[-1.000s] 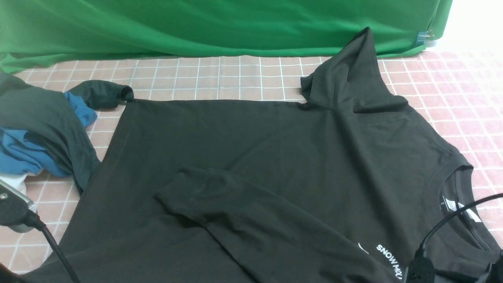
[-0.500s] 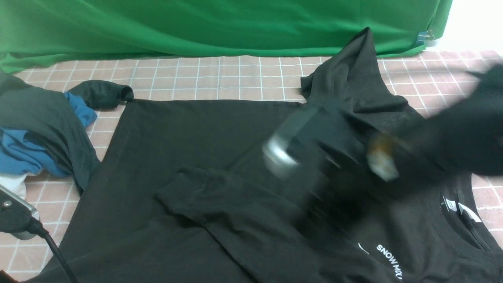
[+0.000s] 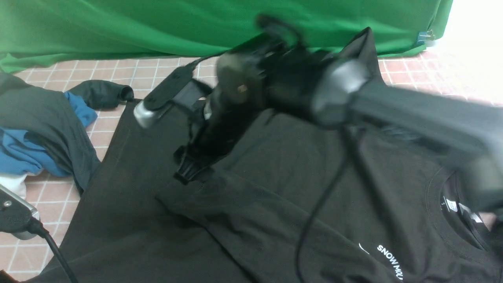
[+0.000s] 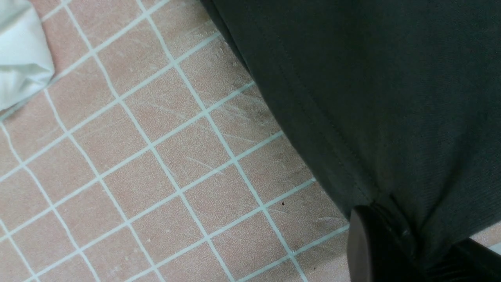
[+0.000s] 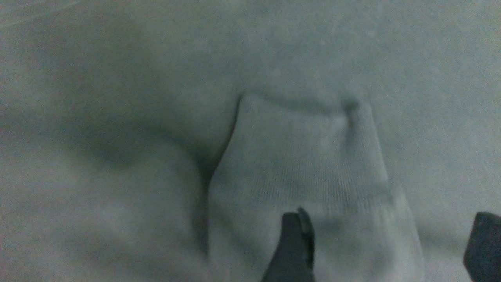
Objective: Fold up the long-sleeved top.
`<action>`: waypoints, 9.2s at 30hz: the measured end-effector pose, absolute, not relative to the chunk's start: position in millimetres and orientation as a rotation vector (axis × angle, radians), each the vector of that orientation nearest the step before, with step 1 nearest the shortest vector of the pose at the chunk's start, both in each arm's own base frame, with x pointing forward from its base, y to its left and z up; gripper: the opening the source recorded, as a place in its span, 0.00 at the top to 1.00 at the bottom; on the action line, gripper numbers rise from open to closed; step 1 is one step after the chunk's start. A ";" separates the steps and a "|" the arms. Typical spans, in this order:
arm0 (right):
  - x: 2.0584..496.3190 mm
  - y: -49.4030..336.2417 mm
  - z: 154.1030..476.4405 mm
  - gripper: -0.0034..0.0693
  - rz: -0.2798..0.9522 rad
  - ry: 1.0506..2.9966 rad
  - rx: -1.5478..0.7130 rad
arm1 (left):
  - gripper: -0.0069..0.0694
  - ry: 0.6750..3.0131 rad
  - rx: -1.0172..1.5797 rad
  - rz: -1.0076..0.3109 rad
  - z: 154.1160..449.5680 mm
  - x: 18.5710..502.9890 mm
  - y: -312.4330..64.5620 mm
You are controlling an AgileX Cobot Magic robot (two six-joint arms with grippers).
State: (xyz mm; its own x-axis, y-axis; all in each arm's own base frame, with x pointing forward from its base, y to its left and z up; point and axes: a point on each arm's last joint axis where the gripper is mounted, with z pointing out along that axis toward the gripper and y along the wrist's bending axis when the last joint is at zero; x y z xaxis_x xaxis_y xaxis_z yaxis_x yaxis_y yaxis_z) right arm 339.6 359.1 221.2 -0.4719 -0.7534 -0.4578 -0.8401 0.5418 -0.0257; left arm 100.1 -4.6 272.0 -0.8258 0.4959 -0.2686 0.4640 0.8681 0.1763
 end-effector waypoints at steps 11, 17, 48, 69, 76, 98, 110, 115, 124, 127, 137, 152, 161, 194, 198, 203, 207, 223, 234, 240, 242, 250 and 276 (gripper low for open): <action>380.0 371.7 162.8 0.16 0.341 2.455 -1.287 | 0.84 2.735 0.721 0.148 271.8 100.0 -4.6; 376.6 375.8 161.4 0.29 0.369 2.450 -1.305 | 0.84 2.733 0.721 0.148 271.9 100.2 -4.6; 393.5 387.2 196.2 0.67 0.388 2.234 -1.240 | 0.84 2.729 0.720 0.149 272.0 100.6 -4.6; 278.4 246.4 283.2 0.55 0.097 2.688 -1.180 | 0.84 2.727 0.719 0.150 272.0 100.7 -4.6; 205.8 131.8 256.6 0.35 -0.002 2.911 -0.845 | 0.84 2.711 0.716 0.152 272.5 102.1 -4.8; 173.1 56.9 162.8 0.21 -0.008 3.199 -0.415 | 0.84 2.666 0.695 0.116 274.0 105.7 -8.0; 166.0 55.9 163.4 0.83 -0.004 3.272 -0.484 | 0.84 2.664 0.691 0.100 274.0 105.8 -8.9; 161.3 54.6 169.3 0.88 -0.006 3.283 -0.473 | 0.84 2.673 0.694 0.106 273.7 105.1 -8.4; 138.1 45.6 188.3 0.87 -0.051 3.347 -0.440 | 0.84 2.723 0.710 0.111 272.8 98.3 -6.8; 137.4 44.3 188.3 0.84 -0.077 3.352 -0.422 | 0.84 2.704 0.704 0.115 274.9 94.9 -6.5; 163.5 51.8 215.7 0.21 -0.048 3.214 -0.314 | 0.84 2.642 0.687 0.127 280.8 84.4 -5.6; 419.6 50.8 261.2 0.30 0.080 2.548 -0.045 | 0.84 2.640 0.701 0.154 280.9 84.5 -4.1; 542.0 31.7 230.8 0.18 0.118 2.348 0.044 | 0.84 2.641 0.703 0.169 280.9 84.6 -3.1; 549.5 60.8 228.3 0.89 0.356 2.453 -0.362 | 0.84 2.642 0.697 0.163 280.9 84.6 -3.4; 531.9 69.5 252.6 0.89 0.408 2.518 -0.430 | 0.84 2.642 0.697 0.163 280.9 84.6 -3.4; 509.2 81.6 272.0 0.89 0.428 2.556 -0.466 | 0.84 2.642 0.699 0.178 280.9 84.7 -2.4; 470.6 103.1 267.9 0.89 0.458 2.651 -0.569 | 0.84 2.641 0.700 0.183 281.0 84.8 -2.2; 381.3 101.4 202.7 0.17 0.390 3.042 -0.531 | 0.84 2.628 0.691 0.160 281.4 85.8 -3.9; 423.5 100.9 236.4 0.15 0.313 2.661 -0.355 | 0.84 2.617 0.691 0.172 281.9 86.7 -3.3; 417.4 103.0 209.0 0.23 0.332 2.829 -0.441 | 0.84 2.618 0.691 0.173 281.9 86.7 -3.3; 413.4 105.5 205.3 0.26 0.337 2.866 -0.497 | 0.84 2.619 0.691 0.173 281.8 86.6 -3.2; 419.0 121.3 207.0 0.35 0.298 2.721 -0.663 | 0.84 2.613 0.690 0.174 282.1 87.1 -3.3; 463.9 157.4 152.9 0.72 0.162 2.341 -0.595 | 0.84 2.633 0.685 0.117 281.1 85.0 -6.4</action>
